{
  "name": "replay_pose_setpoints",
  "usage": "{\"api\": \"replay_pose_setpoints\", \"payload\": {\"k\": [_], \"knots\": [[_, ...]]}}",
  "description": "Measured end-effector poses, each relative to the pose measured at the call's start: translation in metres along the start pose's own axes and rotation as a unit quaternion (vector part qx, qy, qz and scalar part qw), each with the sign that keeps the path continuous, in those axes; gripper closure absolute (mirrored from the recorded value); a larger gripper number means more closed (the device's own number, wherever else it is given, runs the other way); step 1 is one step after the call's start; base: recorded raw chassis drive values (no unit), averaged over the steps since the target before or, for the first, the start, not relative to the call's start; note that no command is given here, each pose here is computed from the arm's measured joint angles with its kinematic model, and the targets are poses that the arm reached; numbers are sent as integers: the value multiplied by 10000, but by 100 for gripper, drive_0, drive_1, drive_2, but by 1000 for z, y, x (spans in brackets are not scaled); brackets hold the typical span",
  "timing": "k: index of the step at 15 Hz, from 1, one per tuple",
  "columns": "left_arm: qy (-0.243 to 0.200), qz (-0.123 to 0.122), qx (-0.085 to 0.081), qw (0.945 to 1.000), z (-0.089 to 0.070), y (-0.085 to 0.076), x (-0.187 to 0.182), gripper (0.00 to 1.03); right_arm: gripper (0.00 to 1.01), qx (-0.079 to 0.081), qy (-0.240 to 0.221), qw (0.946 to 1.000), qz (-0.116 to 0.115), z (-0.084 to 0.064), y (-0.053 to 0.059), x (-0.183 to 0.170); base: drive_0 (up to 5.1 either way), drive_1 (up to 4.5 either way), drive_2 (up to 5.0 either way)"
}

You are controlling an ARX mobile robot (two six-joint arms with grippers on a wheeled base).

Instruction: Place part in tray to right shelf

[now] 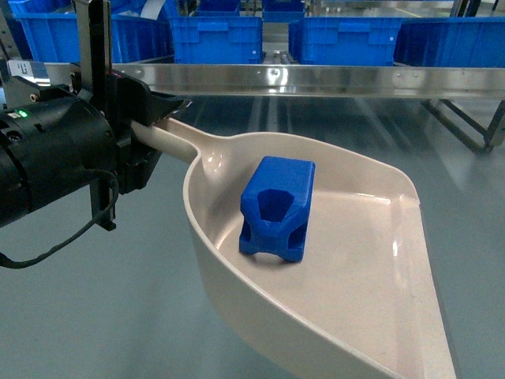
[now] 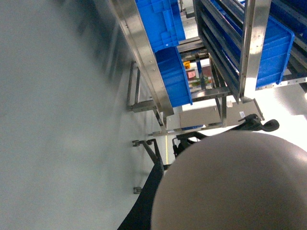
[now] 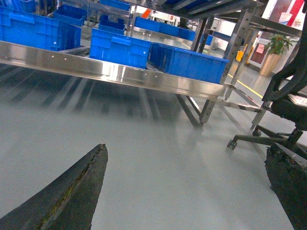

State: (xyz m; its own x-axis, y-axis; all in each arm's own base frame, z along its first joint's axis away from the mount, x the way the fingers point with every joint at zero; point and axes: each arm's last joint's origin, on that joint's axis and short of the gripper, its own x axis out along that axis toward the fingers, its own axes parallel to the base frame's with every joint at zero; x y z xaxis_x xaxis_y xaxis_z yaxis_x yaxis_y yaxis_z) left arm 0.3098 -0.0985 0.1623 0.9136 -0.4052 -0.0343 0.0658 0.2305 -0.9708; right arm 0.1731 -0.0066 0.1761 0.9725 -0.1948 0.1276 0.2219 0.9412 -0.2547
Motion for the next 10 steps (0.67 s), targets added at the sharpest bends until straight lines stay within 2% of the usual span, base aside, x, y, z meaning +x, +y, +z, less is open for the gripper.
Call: {"api": "replay_pose_setpoints", "payload": {"k": [10], "knots": [[-2,6,1,10000,0,0,0,91,3,-2,9,10000,3,0,0,0,-2,410,-414]]}}
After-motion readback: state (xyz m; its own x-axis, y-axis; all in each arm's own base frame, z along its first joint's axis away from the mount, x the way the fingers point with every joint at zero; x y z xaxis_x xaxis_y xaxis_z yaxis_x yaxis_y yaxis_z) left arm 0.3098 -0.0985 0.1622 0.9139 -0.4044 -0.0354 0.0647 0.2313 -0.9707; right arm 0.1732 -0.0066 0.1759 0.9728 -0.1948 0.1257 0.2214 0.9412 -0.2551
